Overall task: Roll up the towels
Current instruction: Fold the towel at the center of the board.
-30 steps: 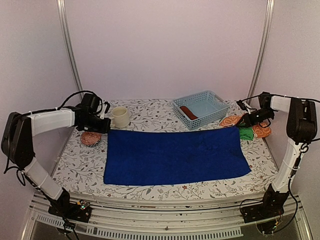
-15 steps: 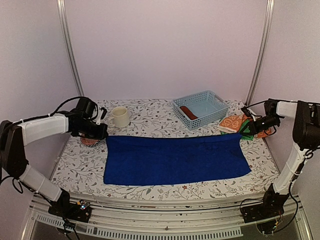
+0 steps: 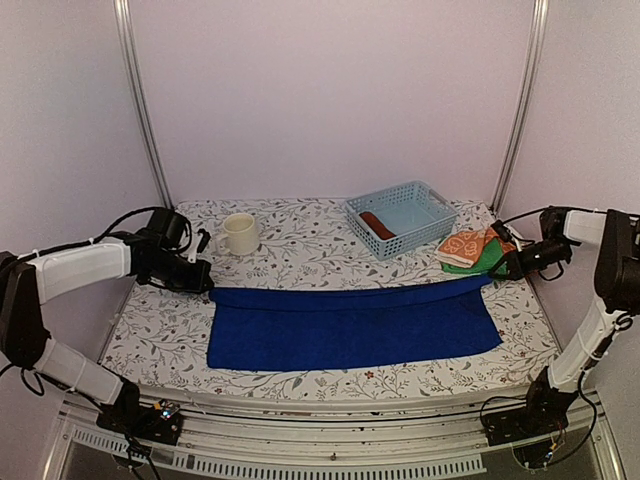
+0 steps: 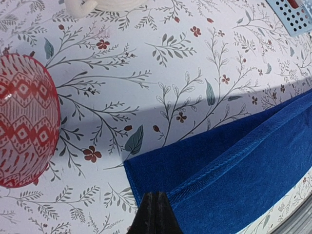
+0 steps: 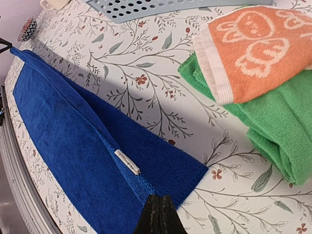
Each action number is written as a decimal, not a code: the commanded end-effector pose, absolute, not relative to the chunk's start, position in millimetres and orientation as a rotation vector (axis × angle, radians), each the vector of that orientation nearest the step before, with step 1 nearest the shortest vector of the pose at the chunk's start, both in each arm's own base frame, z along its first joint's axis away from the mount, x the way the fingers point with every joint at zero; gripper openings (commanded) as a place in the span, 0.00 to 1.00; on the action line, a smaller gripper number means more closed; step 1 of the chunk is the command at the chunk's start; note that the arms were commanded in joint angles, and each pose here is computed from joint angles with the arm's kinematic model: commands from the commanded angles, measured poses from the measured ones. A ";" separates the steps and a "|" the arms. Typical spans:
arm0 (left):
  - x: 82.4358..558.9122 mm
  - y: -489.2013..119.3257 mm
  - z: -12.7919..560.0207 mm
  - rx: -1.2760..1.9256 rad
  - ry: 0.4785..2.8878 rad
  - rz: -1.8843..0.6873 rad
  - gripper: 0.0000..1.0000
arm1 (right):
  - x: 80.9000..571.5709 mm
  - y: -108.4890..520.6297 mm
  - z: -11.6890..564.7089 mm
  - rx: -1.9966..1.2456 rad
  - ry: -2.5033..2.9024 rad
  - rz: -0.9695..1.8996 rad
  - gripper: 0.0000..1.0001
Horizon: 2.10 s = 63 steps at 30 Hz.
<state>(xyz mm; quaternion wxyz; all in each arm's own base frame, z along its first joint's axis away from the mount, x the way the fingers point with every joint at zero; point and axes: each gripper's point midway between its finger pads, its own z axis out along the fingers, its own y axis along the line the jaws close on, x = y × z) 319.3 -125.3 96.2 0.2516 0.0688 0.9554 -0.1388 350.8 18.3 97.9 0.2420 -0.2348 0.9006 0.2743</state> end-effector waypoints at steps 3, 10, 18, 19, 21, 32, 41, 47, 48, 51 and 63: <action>305.8 -124.3 98.5 0.165 2.614 -0.422 0.00 | 320.1 25.6 103.7 -0.689 2.434 0.775 0.03; 292.7 -130.8 98.2 0.122 2.675 -0.502 0.00 | 296.8 20.6 104.3 -0.701 2.438 0.767 0.03; 260.8 -121.6 93.7 0.018 2.831 -0.490 0.00 | 271.5 5.0 100.8 -0.721 2.457 0.757 0.03; 257.0 -120.4 93.0 0.011 2.847 -0.486 0.00 | 268.4 5.0 99.5 -0.722 2.460 0.767 0.03; 250.5 -118.6 91.9 0.002 2.872 -0.482 0.00 | 261.3 8.2 96.9 -0.750 2.455 0.783 0.03; 240.6 -108.5 82.2 -0.034 2.930 -0.405 0.00 | 239.4 15.1 79.5 -0.857 2.448 0.791 0.04; 222.5 -105.2 72.3 -0.043 3.003 -0.400 0.00 | 218.9 13.0 56.1 -0.937 2.507 0.762 0.04; 209.2 -102.4 59.5 -0.053 3.061 -0.387 0.00 | 212.7 11.4 48.0 -0.972 2.524 0.745 0.04; 207.5 -102.0 57.3 -0.053 3.070 -0.384 0.00 | 213.0 10.9 47.4 -0.972 2.525 0.742 0.04; 204.3 -104.1 53.7 -0.037 3.087 -0.386 0.00 | 213.7 9.3 44.7 -0.968 2.535 0.739 0.04; 195.5 -109.6 41.2 0.011 3.151 -0.359 0.00 | 202.1 9.3 31.2 -1.016 2.558 0.739 0.04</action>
